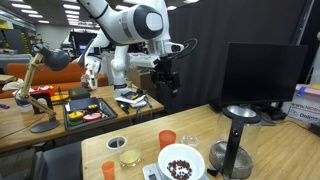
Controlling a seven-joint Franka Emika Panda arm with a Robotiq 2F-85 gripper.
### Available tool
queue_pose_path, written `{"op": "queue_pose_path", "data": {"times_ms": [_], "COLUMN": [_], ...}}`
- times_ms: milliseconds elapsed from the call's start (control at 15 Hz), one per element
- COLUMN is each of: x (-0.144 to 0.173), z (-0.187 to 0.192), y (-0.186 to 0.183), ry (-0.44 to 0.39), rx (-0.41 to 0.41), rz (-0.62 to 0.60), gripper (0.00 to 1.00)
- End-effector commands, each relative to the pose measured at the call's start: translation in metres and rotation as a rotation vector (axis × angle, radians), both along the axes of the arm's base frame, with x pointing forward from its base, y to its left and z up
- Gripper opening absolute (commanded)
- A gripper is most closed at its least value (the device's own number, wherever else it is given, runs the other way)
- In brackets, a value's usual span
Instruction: Put the glass lid on top of the glass container
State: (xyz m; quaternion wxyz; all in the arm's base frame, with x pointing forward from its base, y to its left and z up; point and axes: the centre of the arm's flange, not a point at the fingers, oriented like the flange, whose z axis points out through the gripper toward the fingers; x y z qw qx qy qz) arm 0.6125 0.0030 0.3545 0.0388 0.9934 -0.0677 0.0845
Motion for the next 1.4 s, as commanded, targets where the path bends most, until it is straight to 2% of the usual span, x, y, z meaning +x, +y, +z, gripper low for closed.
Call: {"op": "queue_pose_path", "data": {"times_ms": [0, 400, 600, 667, 1133, 1333], "x": [0.035, 0.090, 0.111, 0.088, 0.100, 0.107], "z": [-0.029, -0.086, -0.110, -0.107, -0.113, -0.118], "y": [-0.009, -0.030, -0.036, -0.032, -0.035, -0.036], "ry": [-0.009, 0.004, 0.050, 0.017, 0.030, -0.011], "rx": [-0.004, -0.037, -0.049, -0.037, -0.044, -0.028], "rz": [0.042, 0.043, 0.017, 0.023, 0.019, -0.013], "gripper": [1.00, 1.00, 1.00, 1.00, 1.00, 1.00]}}
